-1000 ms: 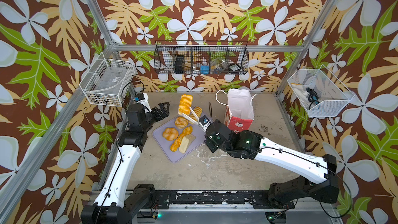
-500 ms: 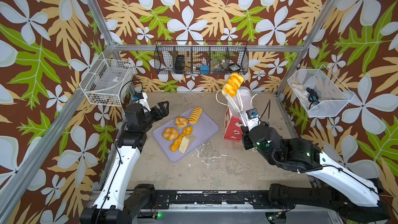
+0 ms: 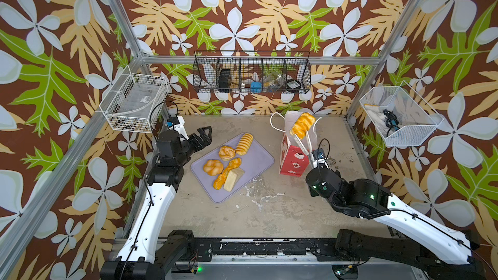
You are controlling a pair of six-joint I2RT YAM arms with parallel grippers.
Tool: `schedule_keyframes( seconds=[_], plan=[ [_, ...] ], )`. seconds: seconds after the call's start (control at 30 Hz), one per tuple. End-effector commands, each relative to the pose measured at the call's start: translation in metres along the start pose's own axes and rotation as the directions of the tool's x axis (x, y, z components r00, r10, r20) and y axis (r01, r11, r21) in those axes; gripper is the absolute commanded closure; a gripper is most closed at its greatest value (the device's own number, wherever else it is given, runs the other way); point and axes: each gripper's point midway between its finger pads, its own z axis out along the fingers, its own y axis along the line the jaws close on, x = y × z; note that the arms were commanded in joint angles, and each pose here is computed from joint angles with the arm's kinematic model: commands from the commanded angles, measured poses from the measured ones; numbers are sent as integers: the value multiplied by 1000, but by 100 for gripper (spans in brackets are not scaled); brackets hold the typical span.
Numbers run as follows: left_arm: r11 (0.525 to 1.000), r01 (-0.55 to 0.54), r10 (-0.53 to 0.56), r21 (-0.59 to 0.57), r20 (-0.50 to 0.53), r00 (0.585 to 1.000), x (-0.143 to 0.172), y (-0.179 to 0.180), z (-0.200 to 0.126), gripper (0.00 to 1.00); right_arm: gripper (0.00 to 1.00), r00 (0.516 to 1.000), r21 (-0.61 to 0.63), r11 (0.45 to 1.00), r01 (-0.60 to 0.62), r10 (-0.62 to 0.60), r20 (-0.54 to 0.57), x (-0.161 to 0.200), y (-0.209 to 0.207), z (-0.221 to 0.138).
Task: Pack bread into a paper bag
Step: Place the fake bread in the paper bag.
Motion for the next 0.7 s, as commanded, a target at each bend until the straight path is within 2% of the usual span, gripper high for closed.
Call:
schedule_keyframes(
  seconds=[0.0,0.03,0.07,0.13,0.17,0.33,0.47,0.5,0.53,0.57,0.6,0.67],
  plan=[
    [1000,-12,12,28,15,1000,-4,-6,-1,0,100,998,21,999,-49,48,47,-13,-5,4],
    [1000,-11,11,27,16,1000,-3,-5,-1,0,100,997,31,998,-54,53,49,-14,-8,4],
    [1000,-10,10,27,13,1000,-2,-5,-1,0,93,997,34,998,-57,56,55,-16,-10,4],
    [1000,-12,11,28,14,1000,-2,-5,-2,0,71,996,36,998,-55,52,71,-21,-11,1],
    [1000,-12,12,27,13,1000,-1,-4,-2,0,64,996,36,998,-55,52,78,-23,-11,0],
    [1000,-16,15,22,14,1000,0,-3,-4,0,53,996,49,998,-30,26,87,-30,-11,1],
    [1000,-18,18,20,16,1000,0,-3,-5,0,50,995,54,998,-23,18,100,-35,-10,2],
    [1000,-19,19,21,19,1000,-1,-4,-6,0,53,994,52,998,-22,16,107,-37,-10,1],
    [1000,-19,19,20,19,1000,-1,-3,-6,0,69,993,51,999,-19,13,116,-40,-10,1],
    [1000,-19,19,18,17,1000,0,-3,-5,0,90,992,54,998,-17,10,127,-44,-10,0],
    [1000,-20,19,20,19,1000,-1,-3,-6,0,100,990,55,998,-14,6,142,-49,-10,-1],
    [1000,-19,18,19,18,1000,-1,-3,-5,0,100,985,59,998,-1,-10,174,-62,-10,-3]
  ],
)
